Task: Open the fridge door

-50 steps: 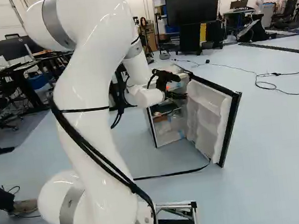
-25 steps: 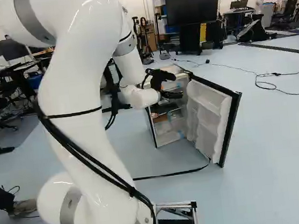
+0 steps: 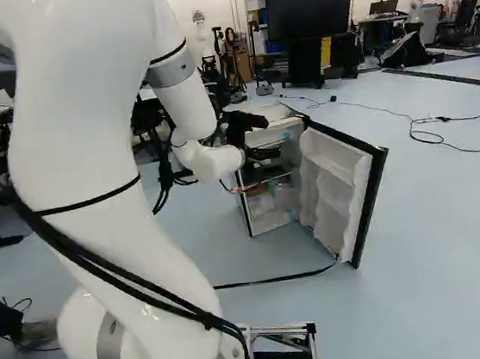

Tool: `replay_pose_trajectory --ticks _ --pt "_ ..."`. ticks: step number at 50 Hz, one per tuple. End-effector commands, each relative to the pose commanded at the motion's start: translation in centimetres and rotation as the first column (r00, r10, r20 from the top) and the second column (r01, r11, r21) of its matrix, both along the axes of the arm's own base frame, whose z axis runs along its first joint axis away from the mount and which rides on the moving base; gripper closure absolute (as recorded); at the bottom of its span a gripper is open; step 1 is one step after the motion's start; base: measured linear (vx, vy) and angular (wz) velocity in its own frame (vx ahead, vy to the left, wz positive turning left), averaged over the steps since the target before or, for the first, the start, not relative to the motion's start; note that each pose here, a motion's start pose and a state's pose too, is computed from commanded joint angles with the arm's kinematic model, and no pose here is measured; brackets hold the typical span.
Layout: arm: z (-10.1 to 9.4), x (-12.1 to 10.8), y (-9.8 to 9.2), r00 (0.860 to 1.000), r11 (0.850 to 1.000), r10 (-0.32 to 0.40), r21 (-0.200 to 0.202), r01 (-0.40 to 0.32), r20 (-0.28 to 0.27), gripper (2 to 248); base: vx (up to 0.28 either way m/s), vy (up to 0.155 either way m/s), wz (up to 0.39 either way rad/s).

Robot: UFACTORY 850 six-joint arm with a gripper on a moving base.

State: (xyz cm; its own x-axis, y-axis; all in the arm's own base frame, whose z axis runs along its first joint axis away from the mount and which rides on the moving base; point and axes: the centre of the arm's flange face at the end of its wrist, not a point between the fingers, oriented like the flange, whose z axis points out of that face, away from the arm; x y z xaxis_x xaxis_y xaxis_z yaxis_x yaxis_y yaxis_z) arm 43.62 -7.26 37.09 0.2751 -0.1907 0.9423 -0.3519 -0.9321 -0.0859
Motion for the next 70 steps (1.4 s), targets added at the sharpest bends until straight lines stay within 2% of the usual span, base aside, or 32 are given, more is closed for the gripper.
replay_pose_trajectory --ticks 16,40,55,70 --pt "0.7 -5.0 2.7 0.994 0.993 0.113 -0.025 -0.113 -0.007 3 0.000 0.000 0.000" --pt "0.5 -11.2 5.4 0.970 0.968 0.244 -0.055 -0.245 -0.019 3 0.000 0.000 0.000" --pt "0.1 -13.9 6.4 0.954 0.952 0.299 -0.068 -0.300 -0.025 3 0.000 0.000 0.000" --pt "-0.3 -15.7 7.0 0.942 0.939 0.334 -0.076 -0.335 -0.029 3 0.000 0.000 0.000"
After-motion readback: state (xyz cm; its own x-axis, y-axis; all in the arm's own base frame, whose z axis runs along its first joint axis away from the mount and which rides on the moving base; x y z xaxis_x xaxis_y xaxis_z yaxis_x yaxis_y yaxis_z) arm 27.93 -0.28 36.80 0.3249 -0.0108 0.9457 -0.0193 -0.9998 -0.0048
